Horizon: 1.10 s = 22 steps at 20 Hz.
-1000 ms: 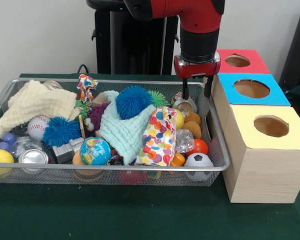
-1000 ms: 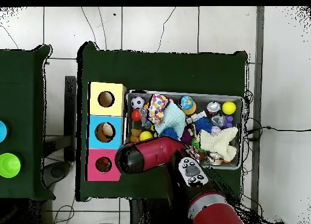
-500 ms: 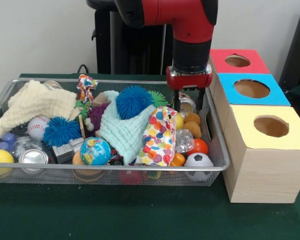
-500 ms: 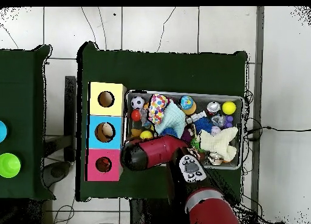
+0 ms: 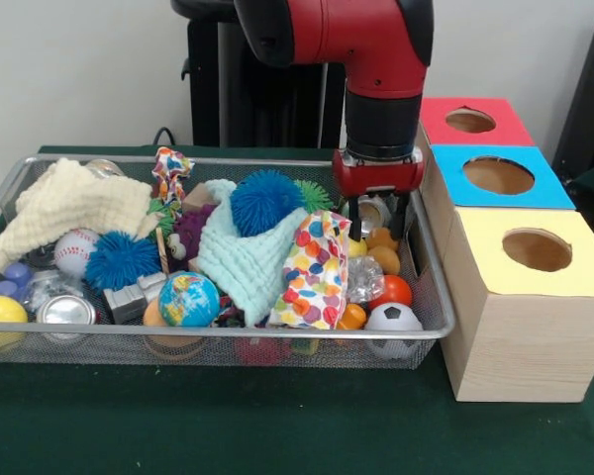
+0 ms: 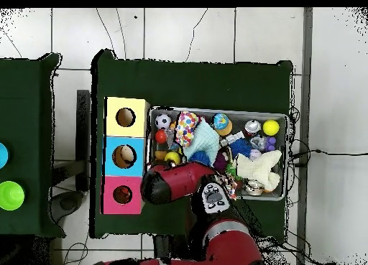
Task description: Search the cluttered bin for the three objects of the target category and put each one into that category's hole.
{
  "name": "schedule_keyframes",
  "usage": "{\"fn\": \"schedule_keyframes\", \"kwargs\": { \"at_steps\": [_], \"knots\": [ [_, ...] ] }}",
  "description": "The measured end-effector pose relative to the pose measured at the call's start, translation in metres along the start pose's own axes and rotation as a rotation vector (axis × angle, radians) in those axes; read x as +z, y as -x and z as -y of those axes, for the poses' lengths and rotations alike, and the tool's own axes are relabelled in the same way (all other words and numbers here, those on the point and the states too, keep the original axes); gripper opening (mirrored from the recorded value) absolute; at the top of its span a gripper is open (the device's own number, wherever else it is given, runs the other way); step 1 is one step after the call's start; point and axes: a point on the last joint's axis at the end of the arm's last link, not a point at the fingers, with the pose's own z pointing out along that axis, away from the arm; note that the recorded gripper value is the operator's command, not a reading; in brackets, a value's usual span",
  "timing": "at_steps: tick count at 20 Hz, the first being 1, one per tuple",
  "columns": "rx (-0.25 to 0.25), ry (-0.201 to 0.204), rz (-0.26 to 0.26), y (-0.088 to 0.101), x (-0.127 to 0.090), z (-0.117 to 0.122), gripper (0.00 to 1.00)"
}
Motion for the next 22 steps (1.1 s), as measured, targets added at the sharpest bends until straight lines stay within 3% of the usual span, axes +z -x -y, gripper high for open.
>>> {"fn": "schedule_keyframes", "kwargs": {
  "at_steps": [4,6,9,10,15,22],
  "knots": [
    [-0.004,-0.017,0.034,0.011,0.002,0.001,1.00],
    [-0.002,-0.027,0.079,0.025,0.004,0.003,1.00],
    [0.008,-0.040,0.185,0.053,0.013,0.012,1.00],
    [0.017,-0.040,0.209,0.054,0.027,0.015,1.00],
    [0.044,-0.041,0.282,0.069,0.048,0.023,1.00],
    [0.070,-0.046,0.304,0.080,0.059,0.028,1.00]
  ]
}}
